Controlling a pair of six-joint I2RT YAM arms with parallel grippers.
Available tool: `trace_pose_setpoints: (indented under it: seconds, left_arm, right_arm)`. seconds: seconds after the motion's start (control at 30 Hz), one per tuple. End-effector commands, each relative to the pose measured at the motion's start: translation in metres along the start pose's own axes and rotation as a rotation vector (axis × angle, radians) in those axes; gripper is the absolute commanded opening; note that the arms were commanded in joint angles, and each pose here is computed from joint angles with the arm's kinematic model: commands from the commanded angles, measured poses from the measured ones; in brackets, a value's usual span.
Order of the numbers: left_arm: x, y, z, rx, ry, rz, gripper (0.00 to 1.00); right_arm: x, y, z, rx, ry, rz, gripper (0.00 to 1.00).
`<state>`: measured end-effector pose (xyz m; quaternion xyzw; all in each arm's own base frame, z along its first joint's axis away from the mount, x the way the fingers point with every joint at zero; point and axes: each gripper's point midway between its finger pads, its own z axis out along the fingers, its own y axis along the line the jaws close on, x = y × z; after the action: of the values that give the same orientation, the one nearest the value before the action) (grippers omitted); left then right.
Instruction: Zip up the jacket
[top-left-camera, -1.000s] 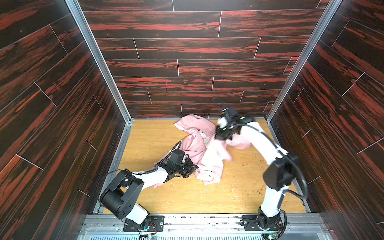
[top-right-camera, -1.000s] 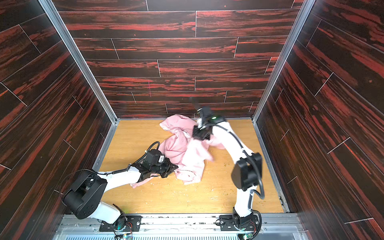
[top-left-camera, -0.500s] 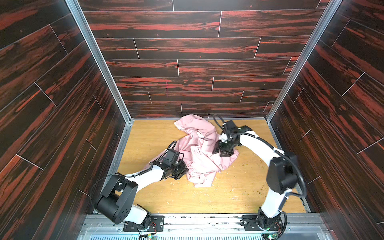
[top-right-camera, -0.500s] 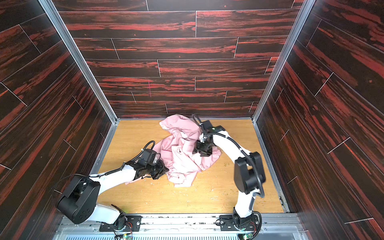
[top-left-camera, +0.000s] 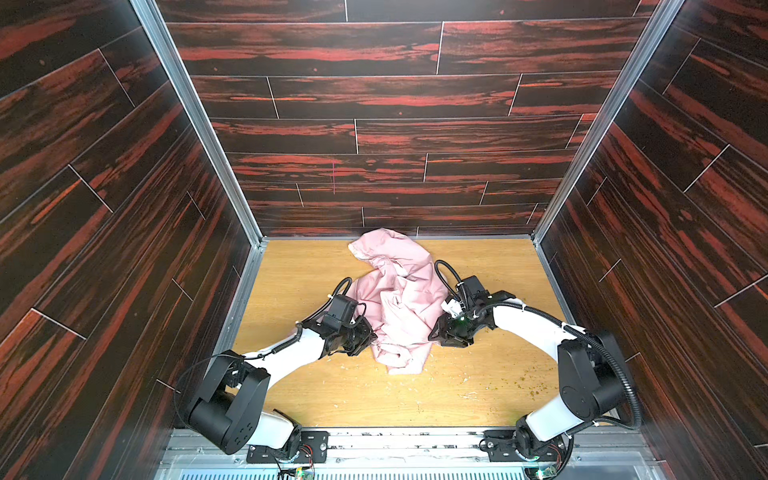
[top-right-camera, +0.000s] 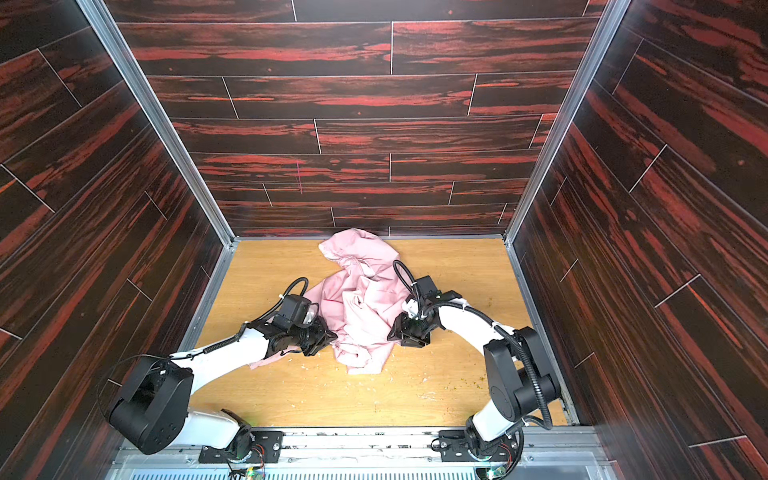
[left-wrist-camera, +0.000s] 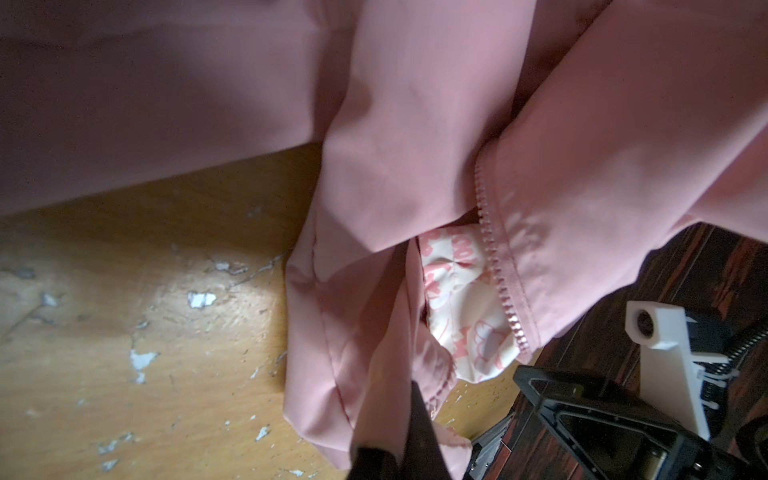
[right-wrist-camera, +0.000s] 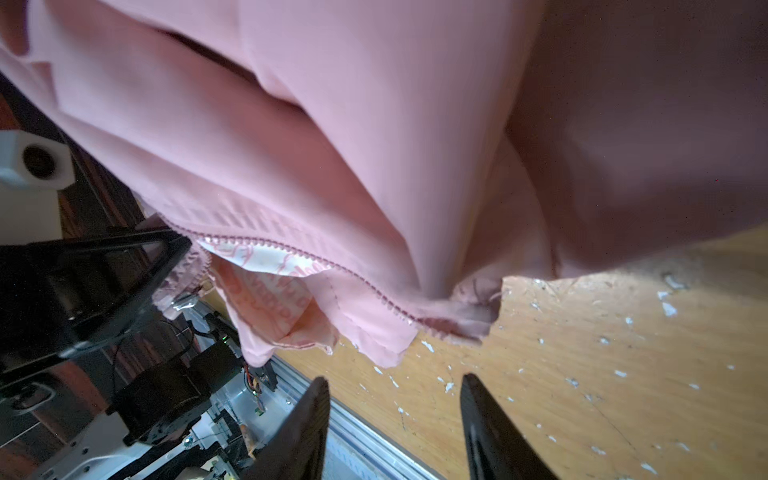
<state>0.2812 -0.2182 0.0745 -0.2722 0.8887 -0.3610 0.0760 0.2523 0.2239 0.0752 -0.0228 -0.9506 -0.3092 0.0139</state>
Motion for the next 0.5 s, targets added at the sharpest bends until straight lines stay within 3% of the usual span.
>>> trace_pose_setpoints:
  seconds: [0.0, 0.3, 0.47]
  left_arm:
    - [-0.002, -0.007, -0.008, 0.043, -0.024, -0.008, 0.0]
    - [-0.001, -0.006, -0.011, 0.065, -0.031, -0.024, 0.0]
    - [0.0, -0.006, -0.009, 0.066, -0.024, -0.025, 0.0]
  right_arm:
    - [-0.014, 0.004, 0.011, -0.048, -0.036, 0.051, 0.56]
    - [-0.02, -0.004, 0.029, -0.063, -0.038, 0.116, 0.58]
    - [-0.022, -0.023, 0.027, 0.048, -0.07, 0.103, 0.58]
